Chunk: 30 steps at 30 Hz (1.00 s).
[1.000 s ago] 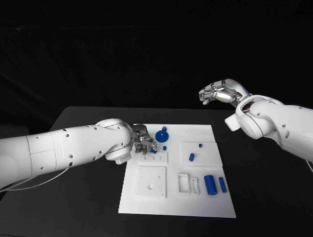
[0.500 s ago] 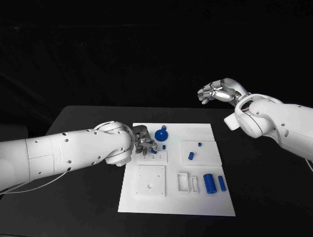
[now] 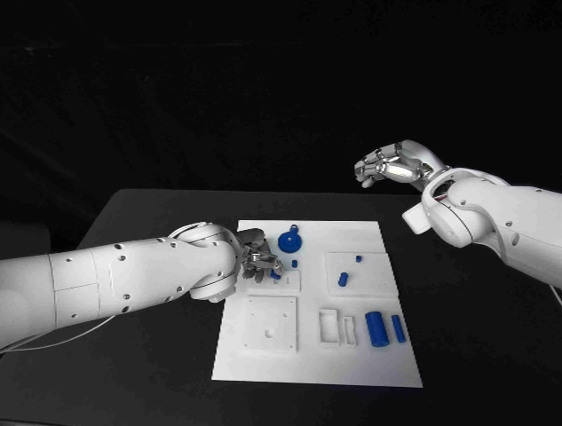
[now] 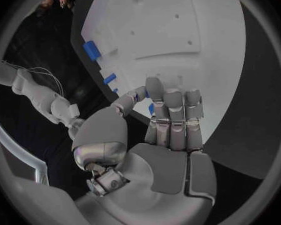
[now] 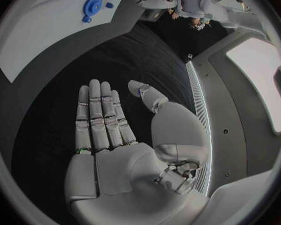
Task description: Assemble the parts on the task board
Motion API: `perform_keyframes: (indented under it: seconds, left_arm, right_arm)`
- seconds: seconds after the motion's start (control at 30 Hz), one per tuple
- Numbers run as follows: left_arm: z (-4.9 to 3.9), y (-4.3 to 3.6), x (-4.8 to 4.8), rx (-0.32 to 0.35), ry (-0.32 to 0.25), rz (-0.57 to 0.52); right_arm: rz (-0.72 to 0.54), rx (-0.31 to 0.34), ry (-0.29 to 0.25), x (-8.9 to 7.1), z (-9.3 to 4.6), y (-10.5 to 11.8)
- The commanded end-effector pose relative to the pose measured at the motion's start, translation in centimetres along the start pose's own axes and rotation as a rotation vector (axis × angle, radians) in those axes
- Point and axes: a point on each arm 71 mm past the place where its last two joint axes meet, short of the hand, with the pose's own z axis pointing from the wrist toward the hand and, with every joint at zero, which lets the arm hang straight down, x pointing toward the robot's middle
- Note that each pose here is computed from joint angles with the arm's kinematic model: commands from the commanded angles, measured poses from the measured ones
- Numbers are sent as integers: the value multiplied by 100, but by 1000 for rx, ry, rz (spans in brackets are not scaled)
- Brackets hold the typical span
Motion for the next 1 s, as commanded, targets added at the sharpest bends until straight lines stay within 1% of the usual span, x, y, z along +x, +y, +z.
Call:
perform_keyframes:
  seconds: [0.03,0.2,0.47,0.73,1.0]
  left_arm:
    - [6,-22,13,14,-6,7]
    - [13,-8,52,9,4,7]
    - [15,22,44,-3,-4,1]
    - [16,26,66,-10,20,4]
    - [14,41,67,-16,28,5]
  right_arm:
    - [-9,-9,21,15,0,13]
    - [-10,-8,22,19,4,13]
    - [-11,-8,21,20,8,10]
    - [-12,-8,23,28,14,13]
    - [-15,-7,21,21,13,8]
